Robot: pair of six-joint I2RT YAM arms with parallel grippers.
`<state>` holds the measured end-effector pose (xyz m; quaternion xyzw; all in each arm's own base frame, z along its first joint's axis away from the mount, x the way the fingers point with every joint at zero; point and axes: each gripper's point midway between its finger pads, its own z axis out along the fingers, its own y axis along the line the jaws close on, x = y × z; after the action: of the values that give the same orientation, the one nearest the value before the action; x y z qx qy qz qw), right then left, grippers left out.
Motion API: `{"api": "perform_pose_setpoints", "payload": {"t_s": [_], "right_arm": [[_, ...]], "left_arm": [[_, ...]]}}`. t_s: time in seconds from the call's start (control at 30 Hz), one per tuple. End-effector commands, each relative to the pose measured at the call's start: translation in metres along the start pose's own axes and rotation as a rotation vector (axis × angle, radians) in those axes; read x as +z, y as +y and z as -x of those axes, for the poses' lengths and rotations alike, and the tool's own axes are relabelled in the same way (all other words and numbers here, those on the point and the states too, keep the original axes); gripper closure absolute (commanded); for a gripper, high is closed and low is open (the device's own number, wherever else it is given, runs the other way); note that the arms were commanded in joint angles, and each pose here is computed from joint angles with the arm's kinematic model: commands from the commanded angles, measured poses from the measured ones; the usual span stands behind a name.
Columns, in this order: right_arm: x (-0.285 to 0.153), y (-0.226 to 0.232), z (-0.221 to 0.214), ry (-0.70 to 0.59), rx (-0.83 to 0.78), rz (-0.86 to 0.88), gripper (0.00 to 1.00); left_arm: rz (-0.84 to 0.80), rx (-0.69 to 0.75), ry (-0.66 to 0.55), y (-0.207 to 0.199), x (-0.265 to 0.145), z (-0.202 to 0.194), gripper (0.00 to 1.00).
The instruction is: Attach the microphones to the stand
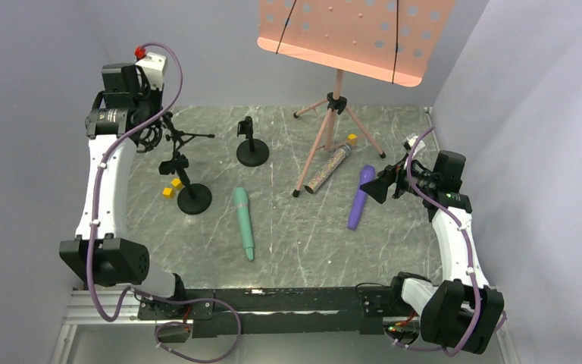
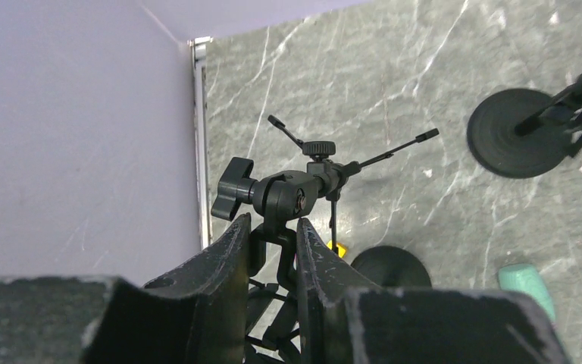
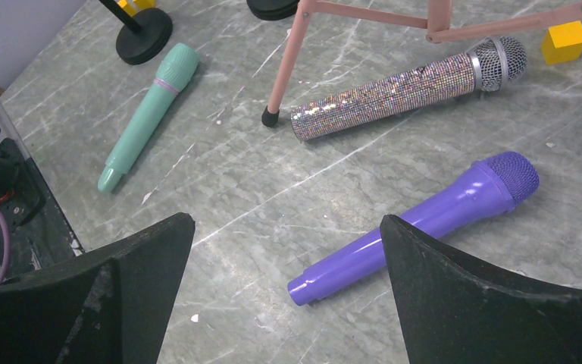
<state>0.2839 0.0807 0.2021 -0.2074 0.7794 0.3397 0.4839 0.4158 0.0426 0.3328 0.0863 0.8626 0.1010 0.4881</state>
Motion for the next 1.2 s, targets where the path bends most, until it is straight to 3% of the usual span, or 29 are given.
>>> {"api": "perform_pose_setpoints", "payload": {"t_s": [0.0,0.23,0.37,0.9,1.17], "right_arm": [[-0.002,0.001,0.018,-0.029,-0.074,-0.002,0.0],[-0.002,0.001,0.019,-0.03,-0.078,-0.003,0.0],[-0.003,0.001,0.019,-0.031,-0.08,-0.005,0.0],[-0.002,0.001,0.019,-0.029,-0.081,-0.006,0.0],[-0.002,0.0,0.019,-0.028,-0.081,-0.007,0.0]], "left_arm": [[-0.005,-0.014,-0.33,0.003,-0.061,0.087,1.0],[-0.172,0.034,-0.447,-0.038,-0.081,0.114,1.0],[-0.211,0.067,-0.453,-0.052,-0.084,0.114,1.0],[-0.251,0.011,-0.568,-0.06,-0.134,0.134,1.0],[-0.448,0.015,-0.558,-0.098,-0.16,0.114,1.0]]}}
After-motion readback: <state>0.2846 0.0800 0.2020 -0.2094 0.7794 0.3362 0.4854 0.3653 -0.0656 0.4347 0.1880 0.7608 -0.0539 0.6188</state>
